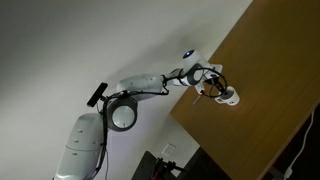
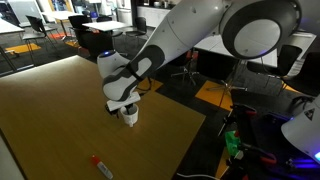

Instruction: Move the mug toward the middle of the table

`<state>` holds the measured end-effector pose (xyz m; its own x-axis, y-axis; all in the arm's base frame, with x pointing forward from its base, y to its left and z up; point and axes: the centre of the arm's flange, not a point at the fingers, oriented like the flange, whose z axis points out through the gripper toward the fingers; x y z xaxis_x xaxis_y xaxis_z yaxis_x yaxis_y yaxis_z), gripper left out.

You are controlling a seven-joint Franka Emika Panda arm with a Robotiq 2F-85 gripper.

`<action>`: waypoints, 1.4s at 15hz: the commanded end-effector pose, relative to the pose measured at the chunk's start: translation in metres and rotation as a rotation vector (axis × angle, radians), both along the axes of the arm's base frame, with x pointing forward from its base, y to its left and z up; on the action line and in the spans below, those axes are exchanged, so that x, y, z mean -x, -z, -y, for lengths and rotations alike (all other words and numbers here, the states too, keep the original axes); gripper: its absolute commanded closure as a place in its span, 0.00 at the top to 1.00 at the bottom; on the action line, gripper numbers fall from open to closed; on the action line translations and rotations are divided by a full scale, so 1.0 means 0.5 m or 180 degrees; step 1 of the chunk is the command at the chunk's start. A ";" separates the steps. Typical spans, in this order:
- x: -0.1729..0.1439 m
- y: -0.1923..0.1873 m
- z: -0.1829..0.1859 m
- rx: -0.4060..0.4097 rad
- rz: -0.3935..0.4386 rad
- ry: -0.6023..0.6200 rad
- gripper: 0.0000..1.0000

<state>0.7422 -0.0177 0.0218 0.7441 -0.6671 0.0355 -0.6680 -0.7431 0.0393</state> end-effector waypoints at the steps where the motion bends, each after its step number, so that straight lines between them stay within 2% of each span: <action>1: 0.021 -0.039 -0.001 -0.0059 -0.0093 0.0079 0.69; 2: 0.023 -0.044 0.000 -0.0063 -0.0099 0.0081 0.67; 4: 0.030 -0.058 0.000 -0.0057 -0.0110 0.0084 0.73; 8: 0.048 -0.093 0.003 -0.0044 -0.0111 0.0100 0.98; 9: 0.053 -0.102 0.004 -0.0044 -0.0110 0.0111 1.00; 15: 0.111 -0.201 0.006 -0.0139 -0.0151 0.0094 1.00; 21: 0.185 -0.299 0.007 -0.0325 -0.0245 -0.0122 1.00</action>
